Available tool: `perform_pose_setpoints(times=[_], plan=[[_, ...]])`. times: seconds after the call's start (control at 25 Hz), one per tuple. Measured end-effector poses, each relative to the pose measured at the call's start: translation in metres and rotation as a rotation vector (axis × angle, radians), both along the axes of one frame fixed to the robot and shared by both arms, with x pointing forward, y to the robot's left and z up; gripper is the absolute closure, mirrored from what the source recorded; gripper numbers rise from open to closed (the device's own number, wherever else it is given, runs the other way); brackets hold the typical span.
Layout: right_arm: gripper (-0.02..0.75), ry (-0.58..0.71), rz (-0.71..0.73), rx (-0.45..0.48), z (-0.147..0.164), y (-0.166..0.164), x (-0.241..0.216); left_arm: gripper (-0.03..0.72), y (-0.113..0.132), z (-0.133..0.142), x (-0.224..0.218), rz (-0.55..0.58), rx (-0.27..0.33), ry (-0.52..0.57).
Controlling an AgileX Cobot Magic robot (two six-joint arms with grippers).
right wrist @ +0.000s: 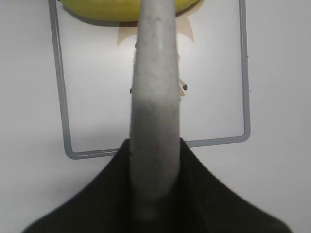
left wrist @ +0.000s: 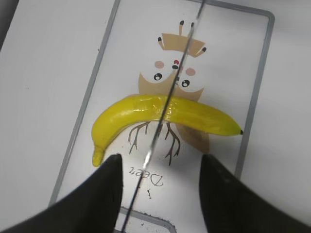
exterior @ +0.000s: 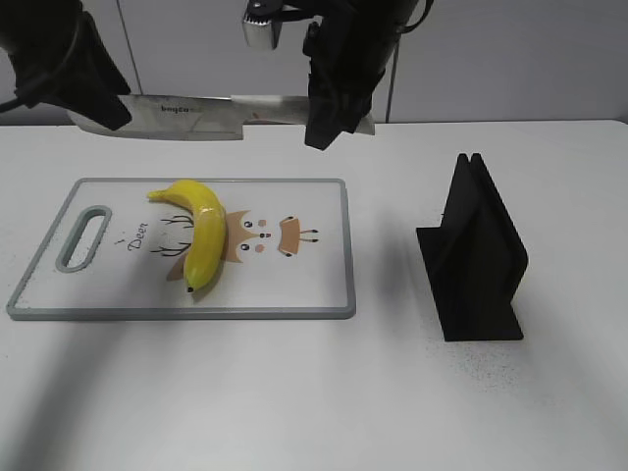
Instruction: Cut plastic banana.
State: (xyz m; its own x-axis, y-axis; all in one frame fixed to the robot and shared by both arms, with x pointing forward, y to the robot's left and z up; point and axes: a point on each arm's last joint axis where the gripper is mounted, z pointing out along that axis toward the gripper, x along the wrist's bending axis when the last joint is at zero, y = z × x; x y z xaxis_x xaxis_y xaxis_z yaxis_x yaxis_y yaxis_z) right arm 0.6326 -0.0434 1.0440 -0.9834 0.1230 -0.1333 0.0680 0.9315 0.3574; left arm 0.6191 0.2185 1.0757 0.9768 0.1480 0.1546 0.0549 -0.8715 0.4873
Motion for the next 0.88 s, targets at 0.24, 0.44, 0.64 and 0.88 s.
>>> perform_pose_setpoints(times=[0.24,0.44,0.64,0.88], plan=[[0.575,0.002,0.002,0.004,0.0001,0.0003,-0.0002,0.348,-0.0003,-0.0099,0.0045,0.000,0.005,0.024],[0.575,0.001,0.009,0.002,0.0001,0.0003,-0.0003,0.512,-0.0003,-0.0103,0.0049,0.001,0.006,0.022],[0.575,-0.007,0.023,-0.004,0.0001,0.0000,-0.0002,0.647,-0.0002,-0.0109,0.0031,-0.028,0.017,0.028],[0.575,-0.007,0.027,-0.006,-0.0008,0.0001,0.0001,0.655,-0.0002,-0.0125,0.0033,-0.036,0.024,0.032]])
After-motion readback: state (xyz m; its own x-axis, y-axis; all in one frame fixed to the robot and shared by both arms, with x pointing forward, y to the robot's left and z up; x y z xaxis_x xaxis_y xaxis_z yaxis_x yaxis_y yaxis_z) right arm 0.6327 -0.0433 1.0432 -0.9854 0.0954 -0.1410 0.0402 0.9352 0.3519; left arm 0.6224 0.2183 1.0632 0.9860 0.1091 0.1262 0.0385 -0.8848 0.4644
